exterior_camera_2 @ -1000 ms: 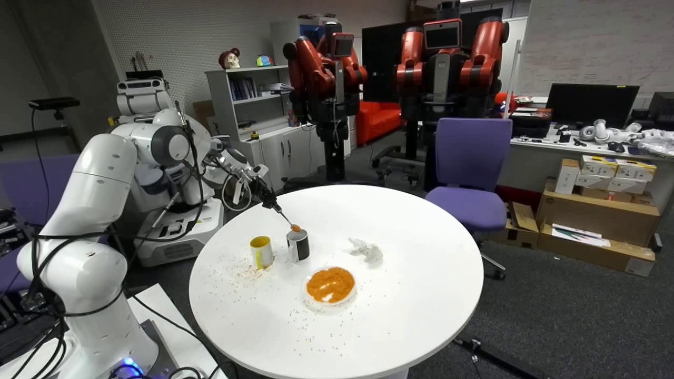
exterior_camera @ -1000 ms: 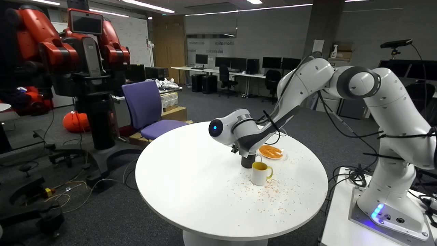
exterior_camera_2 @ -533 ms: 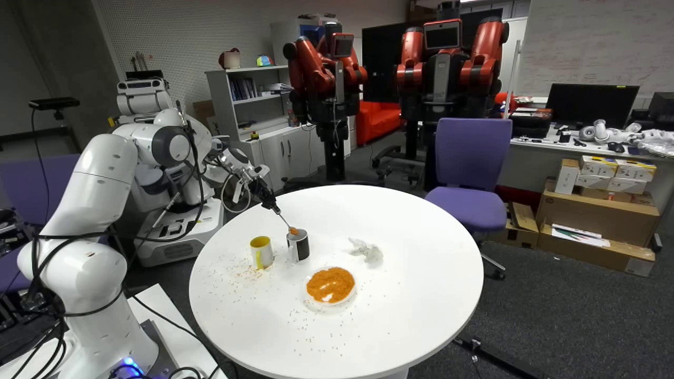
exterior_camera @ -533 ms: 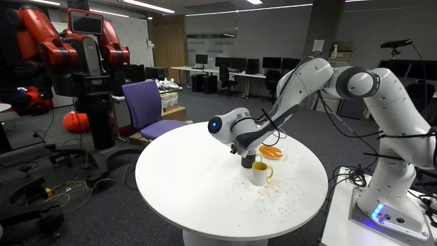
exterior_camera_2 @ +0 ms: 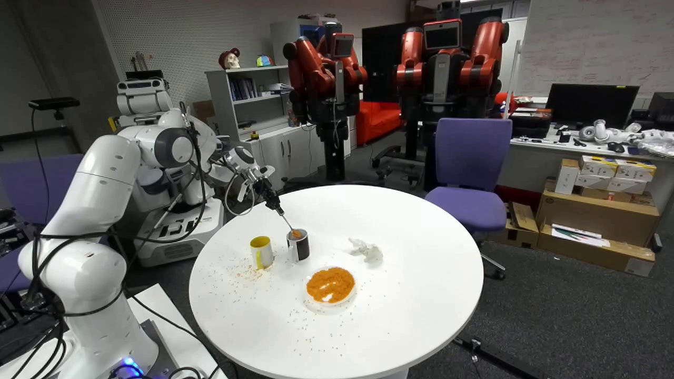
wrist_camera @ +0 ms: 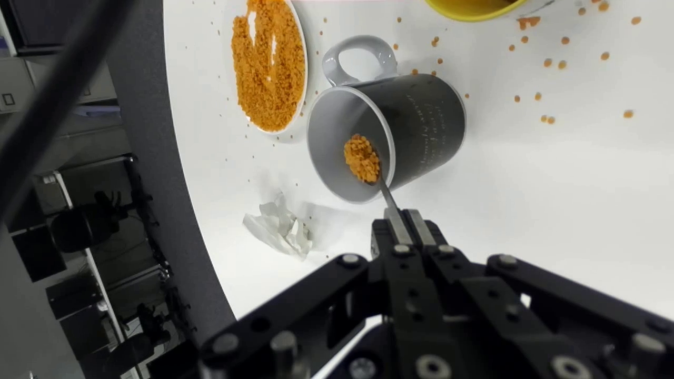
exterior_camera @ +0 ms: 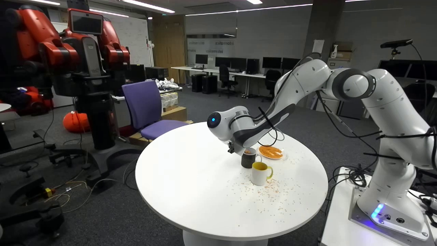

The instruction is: Use the spoon to take some of the contents of the bowl and place in the cup

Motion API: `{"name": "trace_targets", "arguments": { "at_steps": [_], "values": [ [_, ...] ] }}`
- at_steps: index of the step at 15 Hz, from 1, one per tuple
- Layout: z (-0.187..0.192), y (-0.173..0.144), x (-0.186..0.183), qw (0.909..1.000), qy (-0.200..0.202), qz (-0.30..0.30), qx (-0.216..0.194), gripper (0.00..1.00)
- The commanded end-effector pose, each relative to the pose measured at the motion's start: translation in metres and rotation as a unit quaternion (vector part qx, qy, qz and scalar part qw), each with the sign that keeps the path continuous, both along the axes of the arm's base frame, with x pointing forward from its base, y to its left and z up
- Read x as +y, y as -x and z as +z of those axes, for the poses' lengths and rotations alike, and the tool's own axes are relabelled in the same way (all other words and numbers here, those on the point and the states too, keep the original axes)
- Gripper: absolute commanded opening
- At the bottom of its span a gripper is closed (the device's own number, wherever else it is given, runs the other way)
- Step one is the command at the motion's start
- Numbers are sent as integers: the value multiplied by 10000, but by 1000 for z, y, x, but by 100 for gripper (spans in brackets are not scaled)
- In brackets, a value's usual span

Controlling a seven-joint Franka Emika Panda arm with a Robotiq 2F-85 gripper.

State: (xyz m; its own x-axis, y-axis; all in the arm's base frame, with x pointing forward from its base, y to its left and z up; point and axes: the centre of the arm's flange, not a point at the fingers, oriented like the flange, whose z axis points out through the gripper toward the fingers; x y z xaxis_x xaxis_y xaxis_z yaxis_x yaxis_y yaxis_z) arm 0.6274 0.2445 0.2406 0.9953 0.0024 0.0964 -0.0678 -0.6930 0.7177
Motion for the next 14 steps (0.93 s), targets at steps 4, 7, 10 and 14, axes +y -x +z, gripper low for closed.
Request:
{"name": "trace_targets", "arguments": {
  "at_steps": [4,7,10,14],
  "values": [
    [30,-26,-17,9980,-602,-144,125,1],
    [45,-32,-25,9953,-925,-258,128,1],
    [58,-37,-35,9918,-1208,-387,160,1],
    [77,-43,-50,9854,-1597,-547,229,1]
  ]
}}
